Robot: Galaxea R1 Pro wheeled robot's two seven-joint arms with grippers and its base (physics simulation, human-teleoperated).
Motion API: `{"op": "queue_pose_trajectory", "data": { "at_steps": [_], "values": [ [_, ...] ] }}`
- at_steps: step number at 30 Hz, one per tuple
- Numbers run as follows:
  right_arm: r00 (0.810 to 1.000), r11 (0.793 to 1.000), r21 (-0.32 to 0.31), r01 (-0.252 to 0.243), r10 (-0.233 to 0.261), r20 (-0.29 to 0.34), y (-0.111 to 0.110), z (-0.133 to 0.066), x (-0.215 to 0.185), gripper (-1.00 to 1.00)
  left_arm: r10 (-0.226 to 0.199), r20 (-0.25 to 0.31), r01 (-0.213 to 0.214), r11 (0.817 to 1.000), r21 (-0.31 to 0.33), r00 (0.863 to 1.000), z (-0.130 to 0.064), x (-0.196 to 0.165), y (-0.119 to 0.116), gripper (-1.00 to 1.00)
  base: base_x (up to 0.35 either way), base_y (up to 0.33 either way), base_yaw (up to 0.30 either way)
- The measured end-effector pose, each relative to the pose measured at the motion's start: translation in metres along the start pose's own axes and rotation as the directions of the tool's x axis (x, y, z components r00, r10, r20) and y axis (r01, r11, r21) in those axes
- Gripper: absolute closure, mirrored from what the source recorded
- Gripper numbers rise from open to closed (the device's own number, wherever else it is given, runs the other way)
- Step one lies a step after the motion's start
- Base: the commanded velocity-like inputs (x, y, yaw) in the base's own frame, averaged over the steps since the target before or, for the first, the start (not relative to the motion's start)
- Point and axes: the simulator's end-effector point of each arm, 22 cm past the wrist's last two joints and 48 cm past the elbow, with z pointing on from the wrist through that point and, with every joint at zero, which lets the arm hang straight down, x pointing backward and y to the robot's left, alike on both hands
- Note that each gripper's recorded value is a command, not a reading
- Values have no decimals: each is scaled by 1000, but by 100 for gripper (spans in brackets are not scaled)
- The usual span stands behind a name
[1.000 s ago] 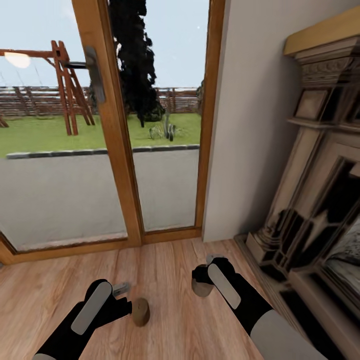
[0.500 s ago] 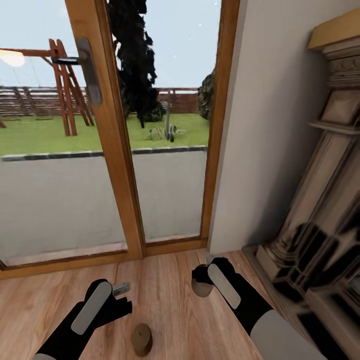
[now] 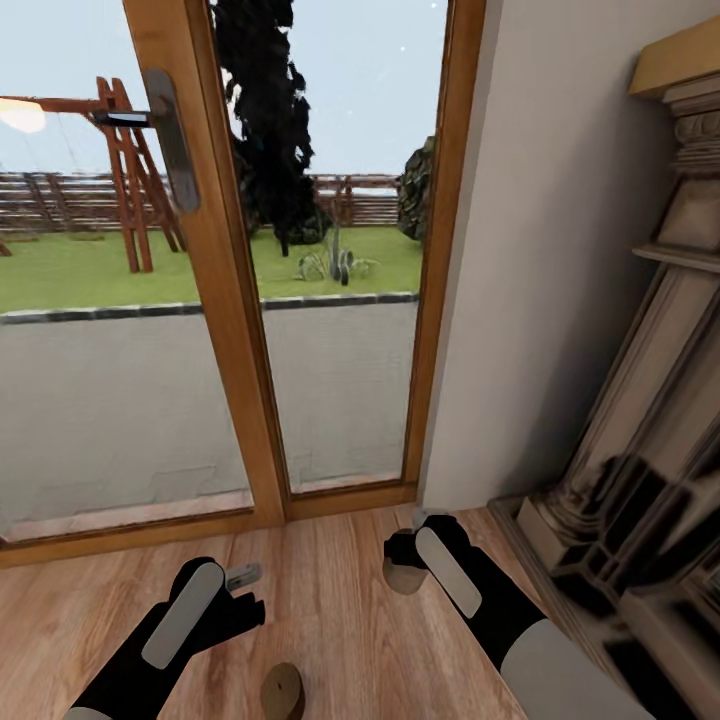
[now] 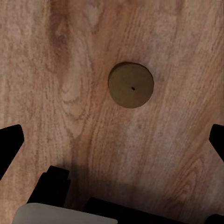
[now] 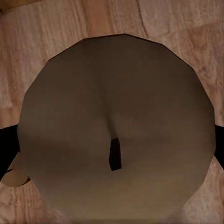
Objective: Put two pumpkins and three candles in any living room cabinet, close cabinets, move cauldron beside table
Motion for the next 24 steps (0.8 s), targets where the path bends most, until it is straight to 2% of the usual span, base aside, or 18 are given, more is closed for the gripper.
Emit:
{"op": "queue_pose_trajectory", "data": {
  "at_steps": [5, 9, 12, 14, 17, 20, 22, 24],
  "values": [
    [1000, 1000, -4, 1, -1, 4, 1, -1, -2, 100, -3, 3, 3, 1000, 2, 1000, 0, -1, -1, -100, 0, 0, 0],
    [1000, 999, -32, -10, 11, 6, 6, 4, 2, 100, -11, 9, 11, 1000, 3, 1000, 8, 1, 0, -100, 0, 0, 0],
    [1000, 998, -52, -28, 28, 3, 1, 9, 5, 100, -12, 6, 12, 1000, 12, 1000, 14, 6, -6, -100, 0, 0, 0],
    [999, 996, -79, -46, 48, 21, -5, 8, -1, 100, -12, 3, 12, 1000, 17, 1000, 19, 9, -9, -100, 0, 0, 0],
    [995, 984, -161, -79, 88, 48, -11, 2, -12, 100, -17, 5, 17, 1000, 19, 1000, 25, 12, -10, -100, 0, 0, 0],
    [993, 977, -197, -86, 99, 57, -19, 3, -12, 100, -30, 13, 30, 999, 40, 999, 32, 13, -14, -100, 0, 0, 0],
    [993, 972, -219, -88, 103, 59, -17, 5, -11, 100, -20, 23, 19, 998, 68, 1000, 37, 14, -21, -100, 0, 0, 0],
    [992, 964, -252, -88, 107, 60, -12, 6, -9, 100, 1, 49, -4, 998, 68, 999, 43, 12, -23, -100, 0, 0, 0]
  ]
}}
